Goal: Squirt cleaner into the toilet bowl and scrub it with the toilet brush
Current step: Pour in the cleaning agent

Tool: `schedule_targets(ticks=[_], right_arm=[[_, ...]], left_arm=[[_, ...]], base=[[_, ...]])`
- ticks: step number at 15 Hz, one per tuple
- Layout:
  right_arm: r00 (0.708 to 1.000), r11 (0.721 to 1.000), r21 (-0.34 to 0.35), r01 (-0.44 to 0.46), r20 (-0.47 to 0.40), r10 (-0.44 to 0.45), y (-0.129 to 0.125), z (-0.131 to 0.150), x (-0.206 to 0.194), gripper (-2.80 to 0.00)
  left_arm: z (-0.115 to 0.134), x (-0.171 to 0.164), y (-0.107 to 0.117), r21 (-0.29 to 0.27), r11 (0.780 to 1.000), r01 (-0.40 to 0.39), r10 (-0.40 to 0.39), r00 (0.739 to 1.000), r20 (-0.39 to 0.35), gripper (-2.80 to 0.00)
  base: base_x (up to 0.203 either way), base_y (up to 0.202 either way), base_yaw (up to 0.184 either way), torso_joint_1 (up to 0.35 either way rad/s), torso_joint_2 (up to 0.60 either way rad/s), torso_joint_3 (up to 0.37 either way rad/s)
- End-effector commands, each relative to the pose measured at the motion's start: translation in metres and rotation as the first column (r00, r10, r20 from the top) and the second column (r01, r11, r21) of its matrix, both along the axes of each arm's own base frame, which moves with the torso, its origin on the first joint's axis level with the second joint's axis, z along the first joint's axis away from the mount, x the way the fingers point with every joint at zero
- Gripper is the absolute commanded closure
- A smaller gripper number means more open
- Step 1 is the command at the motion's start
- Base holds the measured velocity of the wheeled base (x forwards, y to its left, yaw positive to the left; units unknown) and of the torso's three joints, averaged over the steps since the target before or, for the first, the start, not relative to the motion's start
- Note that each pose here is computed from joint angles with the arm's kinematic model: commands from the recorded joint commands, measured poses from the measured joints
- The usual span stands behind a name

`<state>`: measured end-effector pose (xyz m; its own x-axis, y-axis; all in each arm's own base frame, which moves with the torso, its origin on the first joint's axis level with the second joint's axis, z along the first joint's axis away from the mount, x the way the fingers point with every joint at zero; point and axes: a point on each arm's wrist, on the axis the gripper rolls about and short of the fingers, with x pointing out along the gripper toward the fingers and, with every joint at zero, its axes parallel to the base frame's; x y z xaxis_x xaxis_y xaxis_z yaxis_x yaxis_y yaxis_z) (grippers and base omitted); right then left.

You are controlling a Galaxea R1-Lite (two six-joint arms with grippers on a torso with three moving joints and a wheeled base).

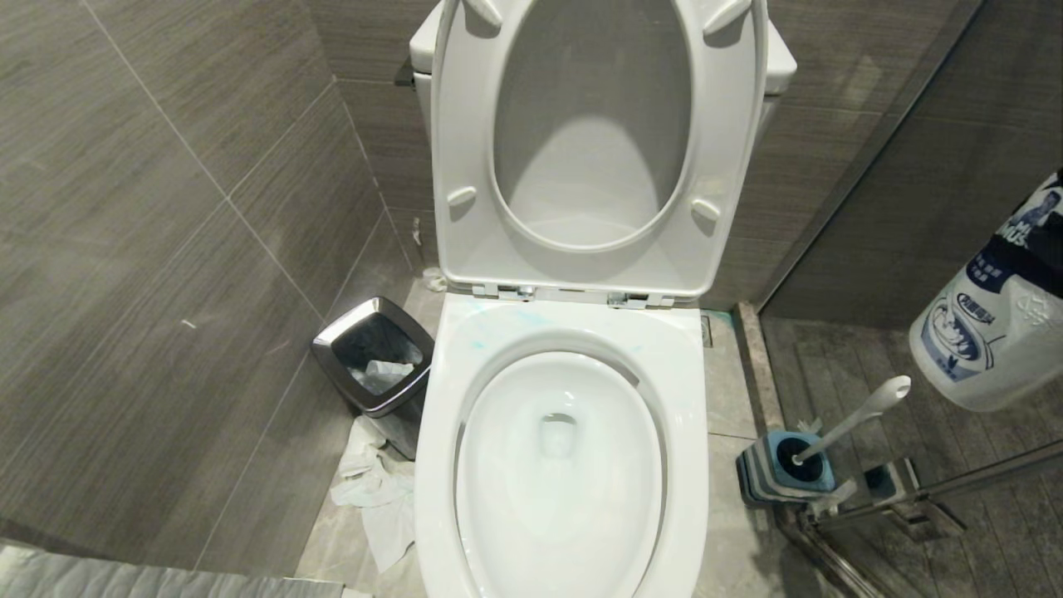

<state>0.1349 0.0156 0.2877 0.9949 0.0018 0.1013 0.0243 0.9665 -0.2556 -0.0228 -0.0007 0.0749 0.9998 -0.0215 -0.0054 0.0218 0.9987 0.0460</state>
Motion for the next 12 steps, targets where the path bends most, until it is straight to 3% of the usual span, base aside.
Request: schedule_targets(ticks=[1, 4, 7, 12], right_arm=[[0.999, 0.999, -0.006, -0.033, -0.03, 0.033, 0.008, 0.006, 0.006, 0.0], [0.995, 0.998, -0.039, -0.057, -0.09, 0.053, 0.035, 0.011, 0.025, 0.0], [0.989, 0.986, -0.141, -0.092, -0.13, 0.074, 0.069, 0.008, 0.04, 0.0], [0.977, 0.966, -0.227, -0.126, -0.198, 0.081, 0.136, -0.006, 0.049, 0.0]], left_arm=[[0.0, 0.0, 0.0, 0.0, 1.0, 0.0, 0.0, 1.0, -0.004, 0.0], [-0.001, 0.0, 0.0, 0.0, 1.0, 0.0, 0.0, 1.0, -0.005, 0.0], [-0.001, 0.0, 0.0, 0.0, 1.0, 0.0, 0.0, 1.0, -0.005, 0.0], [-0.001, 0.0, 0.0, 0.0, 1.0, 0.0, 0.0, 1.0, -0.005, 0.0]], base=[[0.0, 0.0, 0.0, 0.0, 0.0, 0.0], [0.0, 0.0, 0.0, 0.0, 0.0, 0.0], [0.0, 0.0, 0.0, 0.0, 0.0, 0.0], [0.0, 0.0, 0.0, 0.0, 0.0, 0.0]])
